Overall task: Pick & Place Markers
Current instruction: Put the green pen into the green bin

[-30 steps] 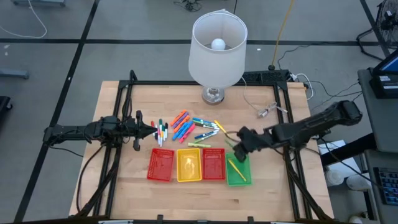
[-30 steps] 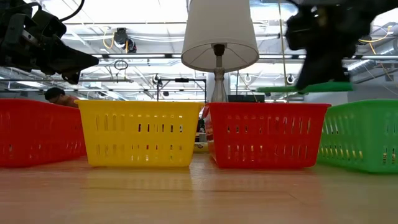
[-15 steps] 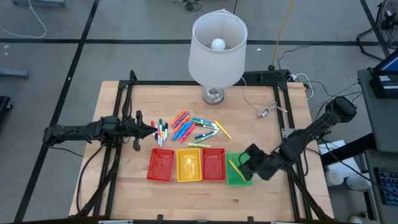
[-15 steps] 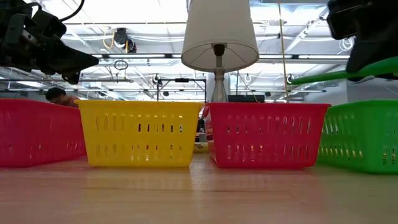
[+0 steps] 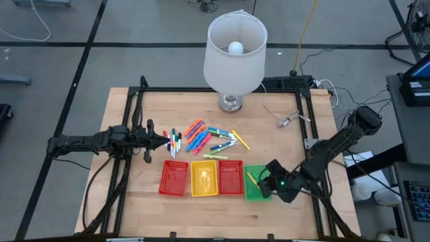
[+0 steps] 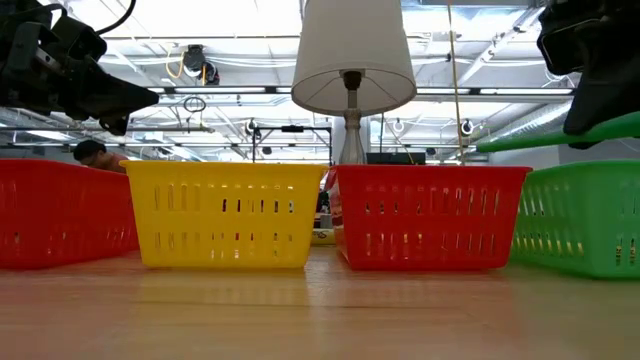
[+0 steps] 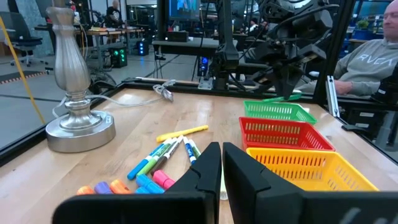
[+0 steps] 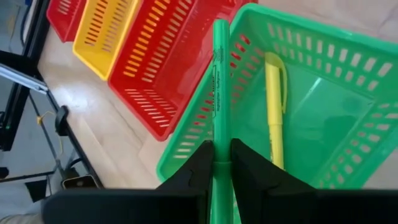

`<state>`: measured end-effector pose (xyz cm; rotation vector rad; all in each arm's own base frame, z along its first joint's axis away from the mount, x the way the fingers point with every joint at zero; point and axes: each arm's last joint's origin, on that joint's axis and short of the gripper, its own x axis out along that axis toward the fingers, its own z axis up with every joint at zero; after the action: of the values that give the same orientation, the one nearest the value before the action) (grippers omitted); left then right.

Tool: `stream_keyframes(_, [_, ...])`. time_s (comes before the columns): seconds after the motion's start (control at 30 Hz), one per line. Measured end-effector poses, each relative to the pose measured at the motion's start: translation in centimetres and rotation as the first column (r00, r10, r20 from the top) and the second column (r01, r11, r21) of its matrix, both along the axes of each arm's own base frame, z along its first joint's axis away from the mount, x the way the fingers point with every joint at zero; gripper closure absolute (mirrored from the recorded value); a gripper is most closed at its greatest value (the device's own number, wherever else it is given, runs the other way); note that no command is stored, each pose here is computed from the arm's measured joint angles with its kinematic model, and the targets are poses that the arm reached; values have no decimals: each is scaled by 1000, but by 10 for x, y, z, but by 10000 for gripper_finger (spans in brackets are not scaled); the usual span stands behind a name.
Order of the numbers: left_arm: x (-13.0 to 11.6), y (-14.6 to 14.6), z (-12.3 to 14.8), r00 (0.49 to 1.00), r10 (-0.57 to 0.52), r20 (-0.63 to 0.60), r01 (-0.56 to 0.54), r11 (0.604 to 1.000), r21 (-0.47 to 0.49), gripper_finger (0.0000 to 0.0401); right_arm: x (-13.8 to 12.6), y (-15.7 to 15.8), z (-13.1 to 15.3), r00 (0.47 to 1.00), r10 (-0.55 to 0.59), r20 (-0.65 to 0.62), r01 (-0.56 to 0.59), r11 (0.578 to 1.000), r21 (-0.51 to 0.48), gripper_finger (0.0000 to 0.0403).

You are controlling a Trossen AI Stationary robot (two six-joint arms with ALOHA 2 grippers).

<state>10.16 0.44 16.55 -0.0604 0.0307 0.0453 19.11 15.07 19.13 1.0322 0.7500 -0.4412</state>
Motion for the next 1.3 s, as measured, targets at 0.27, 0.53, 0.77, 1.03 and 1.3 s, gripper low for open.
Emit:
stream_keyframes(0.27, [0,0,0,1000,0,0,0,1000,0,380,0,0,0,1000,10,-2,-10,1000,-12,370])
stream_keyframes(0.53, [0,0,0,1000,0,-1,0,1000,0,380,6,3,11,995,43,93,-34,995,-90,371])
stream_keyframes(0.77, [0,0,0,1000,0,0,0,1000,0,380,25,18,67,945,181,273,-111,962,-251,376])
stream_keyframes(1.03, [0,0,0,1000,0,0,0,1000,0,380,31,42,140,857,343,385,-120,859,-499,377])
stream_keyframes(1.3, [0,0,0,1000,0,0,0,1000,0,380,51,71,190,806,428,408,-144,811,-567,377])
